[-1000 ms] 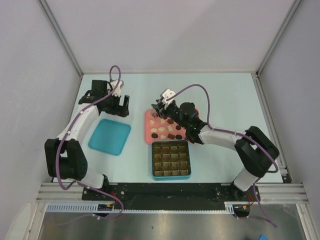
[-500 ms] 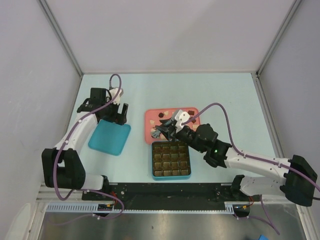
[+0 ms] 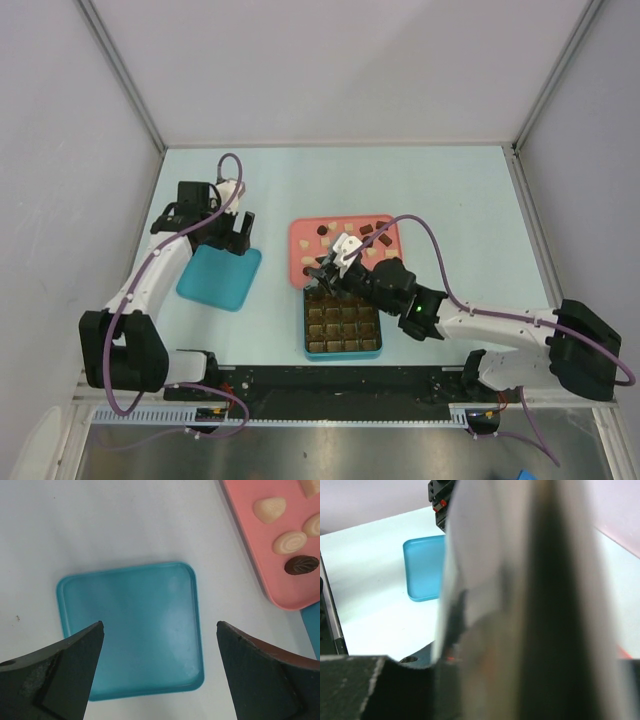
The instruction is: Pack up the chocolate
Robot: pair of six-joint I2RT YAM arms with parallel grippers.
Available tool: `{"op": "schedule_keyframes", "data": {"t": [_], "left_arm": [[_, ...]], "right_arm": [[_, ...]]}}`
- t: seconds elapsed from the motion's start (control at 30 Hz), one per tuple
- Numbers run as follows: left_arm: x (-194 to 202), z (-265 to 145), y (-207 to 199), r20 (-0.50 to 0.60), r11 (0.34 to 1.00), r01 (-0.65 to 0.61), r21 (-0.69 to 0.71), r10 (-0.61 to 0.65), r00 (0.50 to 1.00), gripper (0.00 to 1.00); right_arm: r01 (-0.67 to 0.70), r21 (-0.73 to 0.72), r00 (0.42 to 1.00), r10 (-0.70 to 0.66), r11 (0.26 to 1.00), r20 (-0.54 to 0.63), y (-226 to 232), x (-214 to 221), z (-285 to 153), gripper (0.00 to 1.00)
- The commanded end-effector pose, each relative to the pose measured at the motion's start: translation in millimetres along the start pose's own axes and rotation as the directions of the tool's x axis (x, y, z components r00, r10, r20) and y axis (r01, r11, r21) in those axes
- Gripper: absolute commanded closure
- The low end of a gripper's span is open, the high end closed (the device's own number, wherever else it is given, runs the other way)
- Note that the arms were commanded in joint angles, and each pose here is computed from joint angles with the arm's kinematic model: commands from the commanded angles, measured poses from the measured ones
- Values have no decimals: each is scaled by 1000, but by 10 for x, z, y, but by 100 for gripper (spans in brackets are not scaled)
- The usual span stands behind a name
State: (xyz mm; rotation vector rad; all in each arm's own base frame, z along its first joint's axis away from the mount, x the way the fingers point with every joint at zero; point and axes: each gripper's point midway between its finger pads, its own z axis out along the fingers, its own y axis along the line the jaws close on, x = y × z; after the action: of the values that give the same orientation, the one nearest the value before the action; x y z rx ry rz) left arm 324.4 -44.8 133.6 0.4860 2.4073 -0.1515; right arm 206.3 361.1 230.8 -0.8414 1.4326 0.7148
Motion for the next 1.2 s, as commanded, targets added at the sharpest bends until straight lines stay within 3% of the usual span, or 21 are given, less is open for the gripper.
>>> {"op": "schedule_keyframes", "data": {"t": [0.0,0.43,0.73,0.87,1.17], "left_arm": [[-69,-70,50,33,1000,-19,-24,20,999,0],[-91,-59,59,31,999,-27,-21,28,999,0],[-102,-90,55,37,999,-33,-22,34,999,0],[-104,-100,52,40,999,-31,-23,32,999,0],[-126,-140,57,46,999,-29,-29,30,999,0]], "right_arm": [[-11,23,996,9,1000,93,-20,-205,70,69],[-9,34,996,6,999,86,-34,-140,123,57],[0,37,996,-4,999,93,-39,-164,119,56],[13,61,992,-20,998,122,-93,-238,130,61],[55,172,964,-97,984,248,-696,-569,359,63]]}}
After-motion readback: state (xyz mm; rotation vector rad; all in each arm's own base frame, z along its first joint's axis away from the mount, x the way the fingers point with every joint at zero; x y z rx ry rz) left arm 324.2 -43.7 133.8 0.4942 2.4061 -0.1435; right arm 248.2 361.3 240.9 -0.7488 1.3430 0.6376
